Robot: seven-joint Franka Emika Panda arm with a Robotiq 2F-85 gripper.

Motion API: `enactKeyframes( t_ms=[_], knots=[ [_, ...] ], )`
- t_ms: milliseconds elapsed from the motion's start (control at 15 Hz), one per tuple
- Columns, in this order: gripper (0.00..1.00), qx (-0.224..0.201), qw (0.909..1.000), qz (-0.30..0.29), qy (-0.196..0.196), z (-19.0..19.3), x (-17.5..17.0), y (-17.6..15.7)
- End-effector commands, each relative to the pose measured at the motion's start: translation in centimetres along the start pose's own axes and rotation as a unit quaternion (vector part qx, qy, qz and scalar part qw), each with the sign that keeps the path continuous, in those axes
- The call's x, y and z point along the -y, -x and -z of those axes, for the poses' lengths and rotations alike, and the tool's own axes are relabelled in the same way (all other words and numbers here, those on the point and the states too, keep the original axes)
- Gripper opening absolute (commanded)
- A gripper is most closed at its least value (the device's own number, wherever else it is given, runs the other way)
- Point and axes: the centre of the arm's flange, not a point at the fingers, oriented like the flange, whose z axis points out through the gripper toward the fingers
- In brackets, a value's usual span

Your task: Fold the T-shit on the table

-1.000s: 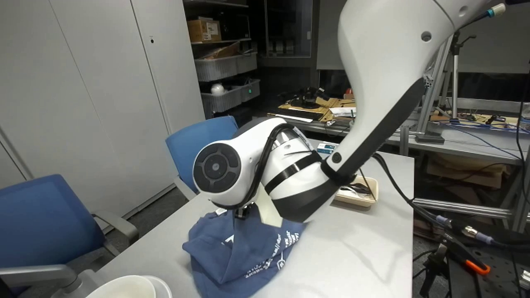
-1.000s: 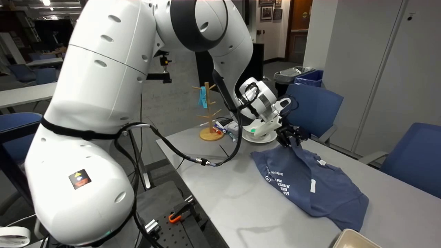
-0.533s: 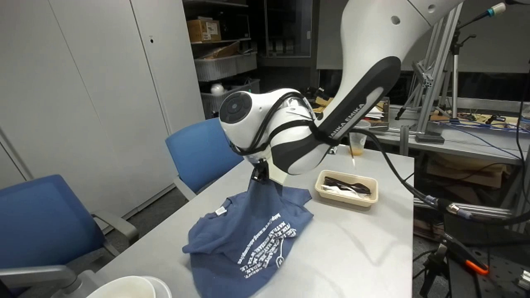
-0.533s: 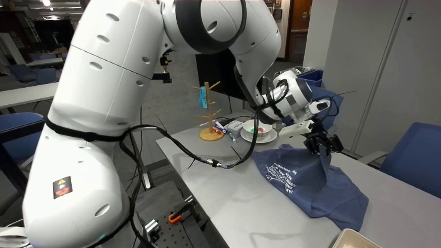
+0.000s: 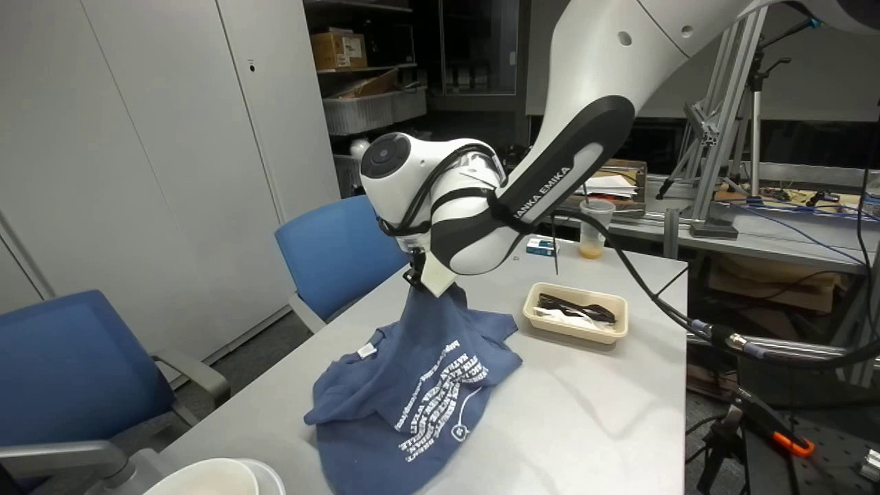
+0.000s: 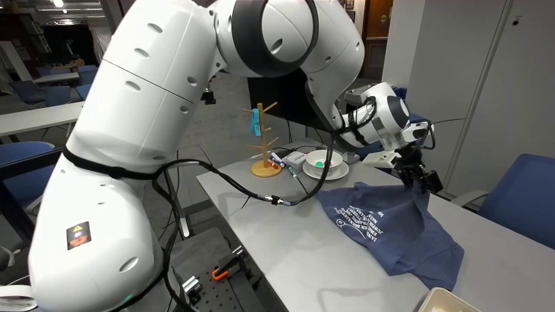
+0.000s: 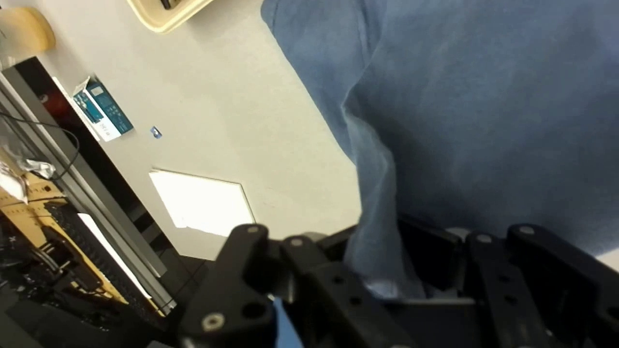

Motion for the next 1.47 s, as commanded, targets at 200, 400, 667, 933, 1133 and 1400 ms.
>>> enactKeyframes(
  t_ms=[200, 400, 667, 933, 1133, 1400],
  knots=[
    [0.00, -0.048, 0.9850, -0.159, 0.047, -0.9, 1.7, -2.2],
    [0.33, -0.058, 0.9739, -0.208, 0.071, -1.1, 1.9, -2.4],
    [0.62, -0.069, 0.9605, -0.252, 0.094, -1.4, 2.0, -2.6],
    [0.93, -0.083, 0.9554, -0.264, 0.102, -1.6, 2.1, -2.8],
    [1.00, -0.063, 0.9708, -0.218, 0.079, -1.4, 2.3, -2.4],
    [1.00, -0.030, 0.9914, -0.123, 0.032, 1.5, 4.9, 3.0]
  ],
)
